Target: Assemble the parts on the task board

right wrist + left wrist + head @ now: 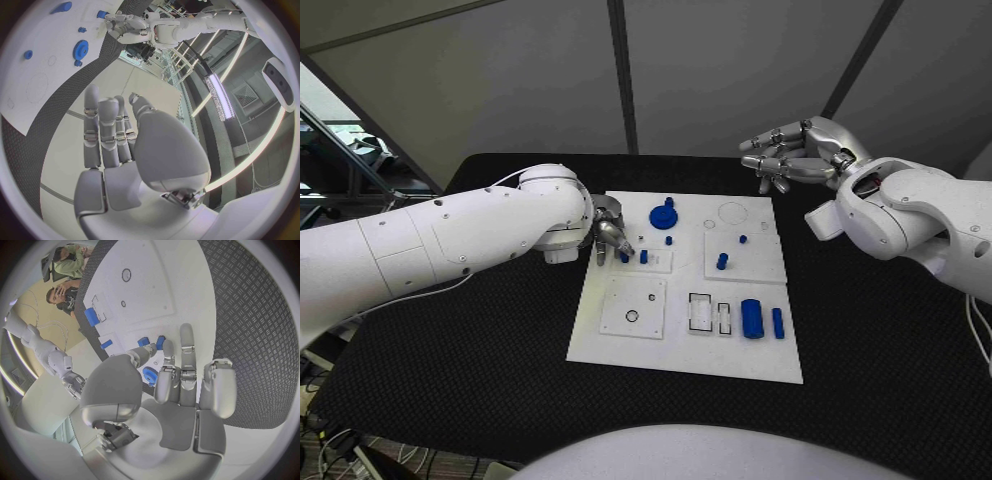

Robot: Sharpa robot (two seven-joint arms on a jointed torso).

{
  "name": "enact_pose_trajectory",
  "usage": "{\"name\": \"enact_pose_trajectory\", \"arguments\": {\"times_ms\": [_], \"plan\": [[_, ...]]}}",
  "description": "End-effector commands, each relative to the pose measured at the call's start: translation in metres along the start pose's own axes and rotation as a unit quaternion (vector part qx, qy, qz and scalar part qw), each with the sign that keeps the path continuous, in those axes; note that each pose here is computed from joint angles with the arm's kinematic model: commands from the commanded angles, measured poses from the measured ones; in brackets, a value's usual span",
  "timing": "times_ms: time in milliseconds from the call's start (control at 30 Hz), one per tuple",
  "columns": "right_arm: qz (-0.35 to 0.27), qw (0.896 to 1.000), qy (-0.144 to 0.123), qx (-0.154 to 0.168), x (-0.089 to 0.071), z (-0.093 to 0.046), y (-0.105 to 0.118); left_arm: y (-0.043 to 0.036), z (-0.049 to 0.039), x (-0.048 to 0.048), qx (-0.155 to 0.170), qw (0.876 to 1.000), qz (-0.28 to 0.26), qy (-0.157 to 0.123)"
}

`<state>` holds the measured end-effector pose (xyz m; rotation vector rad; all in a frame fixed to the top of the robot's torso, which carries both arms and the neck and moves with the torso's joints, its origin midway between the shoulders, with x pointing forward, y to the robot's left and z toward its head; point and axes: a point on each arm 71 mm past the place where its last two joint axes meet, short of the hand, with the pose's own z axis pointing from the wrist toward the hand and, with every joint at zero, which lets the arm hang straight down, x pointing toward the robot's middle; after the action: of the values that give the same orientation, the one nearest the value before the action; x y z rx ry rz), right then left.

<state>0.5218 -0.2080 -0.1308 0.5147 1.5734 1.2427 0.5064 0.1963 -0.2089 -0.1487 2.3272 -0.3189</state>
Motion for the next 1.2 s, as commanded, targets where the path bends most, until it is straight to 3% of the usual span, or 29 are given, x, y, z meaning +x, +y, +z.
{"name": "enact_pose_trajectory", "arguments": {"times_ms": [33,767,1200], "plan": [[0.0,1.0,0.002,-0.007,0.0,0.0,0.002,-0.0008,-0.0001,0.0,-0.002,1.0,0.002,0.0],[0.0,1.0,0.001,-0.007,-0.001,0.0,0.002,0.0072,-0.0008,-0.0036,-0.014,1.0,-0.01,-0.015],[-0.001,1.0,0.002,-0.006,-0.001,0.001,0.002,0.0111,-0.0044,-0.0098,0.001,0.998,-0.043,-0.049]]}}
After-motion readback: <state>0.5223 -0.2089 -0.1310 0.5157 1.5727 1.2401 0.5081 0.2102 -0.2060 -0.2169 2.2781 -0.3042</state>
